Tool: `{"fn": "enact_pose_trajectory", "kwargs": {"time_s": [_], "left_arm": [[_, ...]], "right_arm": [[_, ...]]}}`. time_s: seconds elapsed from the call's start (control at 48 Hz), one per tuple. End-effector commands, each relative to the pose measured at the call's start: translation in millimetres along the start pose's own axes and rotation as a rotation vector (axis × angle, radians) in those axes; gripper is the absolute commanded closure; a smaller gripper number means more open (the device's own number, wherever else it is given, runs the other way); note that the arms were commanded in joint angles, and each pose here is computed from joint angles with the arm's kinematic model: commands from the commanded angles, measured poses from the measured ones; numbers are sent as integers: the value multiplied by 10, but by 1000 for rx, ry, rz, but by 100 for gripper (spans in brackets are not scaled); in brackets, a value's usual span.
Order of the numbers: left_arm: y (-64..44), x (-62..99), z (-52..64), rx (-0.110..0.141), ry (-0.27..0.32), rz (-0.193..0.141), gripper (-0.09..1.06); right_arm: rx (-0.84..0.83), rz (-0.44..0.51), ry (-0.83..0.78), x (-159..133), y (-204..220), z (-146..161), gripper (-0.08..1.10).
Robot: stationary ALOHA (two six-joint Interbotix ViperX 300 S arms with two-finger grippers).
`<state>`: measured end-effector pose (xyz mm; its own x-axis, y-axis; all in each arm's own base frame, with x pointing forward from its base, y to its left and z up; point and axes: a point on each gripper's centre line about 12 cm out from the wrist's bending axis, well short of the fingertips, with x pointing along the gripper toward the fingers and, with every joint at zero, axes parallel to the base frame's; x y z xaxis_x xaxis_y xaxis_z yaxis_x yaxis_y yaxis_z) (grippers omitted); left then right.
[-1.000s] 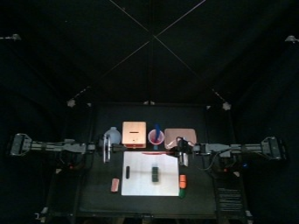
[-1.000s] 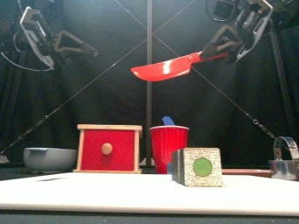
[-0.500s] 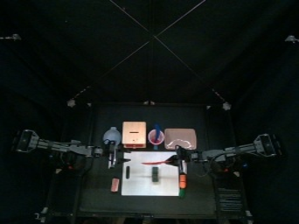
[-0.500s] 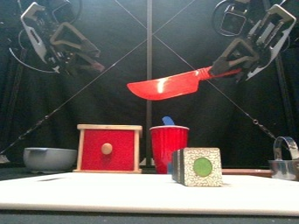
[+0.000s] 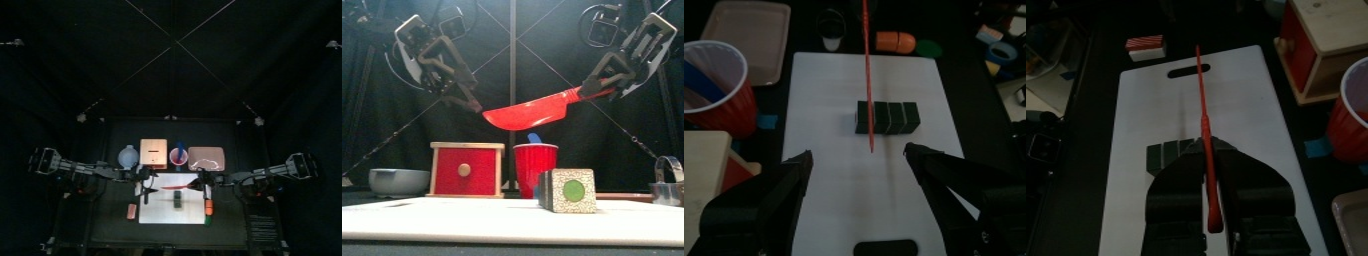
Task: Place sushi on board then cut the sushi with the knife then place the pieces on the plate
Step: Grasp knife edge with left hand
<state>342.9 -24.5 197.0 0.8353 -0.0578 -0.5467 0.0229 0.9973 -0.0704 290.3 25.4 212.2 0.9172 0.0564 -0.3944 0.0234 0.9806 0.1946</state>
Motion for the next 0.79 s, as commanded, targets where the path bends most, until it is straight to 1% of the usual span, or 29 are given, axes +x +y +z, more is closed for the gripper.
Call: {"fn": "enact_pose_trajectory", "kwargs": {"time_s": [0.021,0.167,0.271,0.396,0.604,0.792], "left_arm": [[-22,120,126,5,-14,-4,-6],[-28,257,120,13,3,-3,-6],[-32,339,98,11,19,-3,-6],[-40,397,114,10,20,-4,-6],[-44,488,85,7,37,-4,-6],[-45,527,96,8,37,-4,-4]], "right_arm": [[2,8,-37,-1,29,117,77],[0,8,-37,2,29,115,77],[0,7,-31,14,26,101,77],[-1,6,-24,26,26,79,77],[-1,7,-11,46,33,45,77],[-4,14,-8,52,55,39,77]]}}
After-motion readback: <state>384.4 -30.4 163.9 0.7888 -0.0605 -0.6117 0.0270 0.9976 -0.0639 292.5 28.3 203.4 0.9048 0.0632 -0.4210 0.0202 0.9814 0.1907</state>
